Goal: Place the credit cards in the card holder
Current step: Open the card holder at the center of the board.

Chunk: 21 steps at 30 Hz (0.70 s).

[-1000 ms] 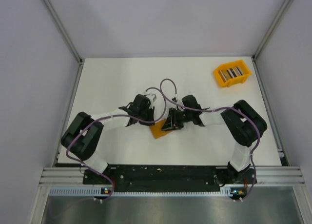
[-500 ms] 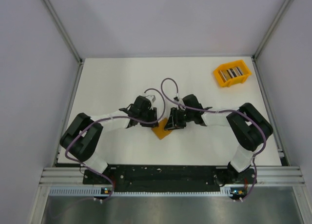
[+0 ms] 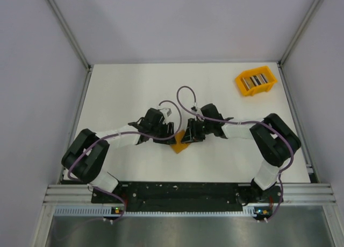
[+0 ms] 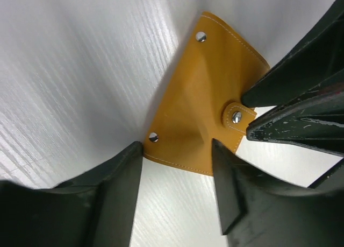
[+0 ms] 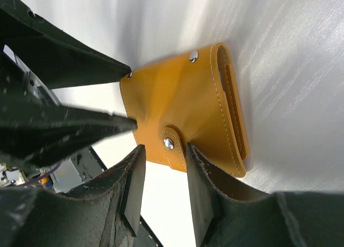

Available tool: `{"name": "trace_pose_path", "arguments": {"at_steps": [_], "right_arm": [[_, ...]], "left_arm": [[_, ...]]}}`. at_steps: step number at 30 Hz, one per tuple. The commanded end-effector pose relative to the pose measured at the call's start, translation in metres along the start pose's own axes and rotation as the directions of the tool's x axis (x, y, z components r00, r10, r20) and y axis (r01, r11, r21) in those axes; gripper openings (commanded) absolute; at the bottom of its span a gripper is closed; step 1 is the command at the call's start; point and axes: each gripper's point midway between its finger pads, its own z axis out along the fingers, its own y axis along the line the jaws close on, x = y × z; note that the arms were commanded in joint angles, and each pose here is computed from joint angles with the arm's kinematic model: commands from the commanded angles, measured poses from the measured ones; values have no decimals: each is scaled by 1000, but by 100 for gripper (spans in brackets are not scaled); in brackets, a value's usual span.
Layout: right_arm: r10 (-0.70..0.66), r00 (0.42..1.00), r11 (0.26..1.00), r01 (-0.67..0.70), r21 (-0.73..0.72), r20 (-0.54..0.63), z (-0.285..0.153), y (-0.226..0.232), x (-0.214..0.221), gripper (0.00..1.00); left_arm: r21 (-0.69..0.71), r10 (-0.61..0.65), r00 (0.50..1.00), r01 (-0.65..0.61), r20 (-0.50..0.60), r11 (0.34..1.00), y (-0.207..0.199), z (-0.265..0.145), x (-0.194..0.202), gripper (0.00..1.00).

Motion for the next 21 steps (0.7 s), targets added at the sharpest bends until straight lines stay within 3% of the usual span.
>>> {"name": "trace_pose_path", "arguments": {"at_steps": [1,7,11,21], "right_arm": [[-17,1000,996,16,91,6,4,-20,4,37],[-5,1000,997,5,76,2,7,-19,6,37],[-5,1000,999,5,49,-6,7,-16,8,37],[-43,999,999,43,2,-20,-3,0,8,34]], "left_arm": [[-22,-38,992,36,-122,999,10,10,34,47],[-30,-48,995,45,-87,999,8,9,23,26],[-10,-42,996,41,-80,999,2,8,17,2],[-106,-95,994,88,-58,990,17,8,17,0]]}}
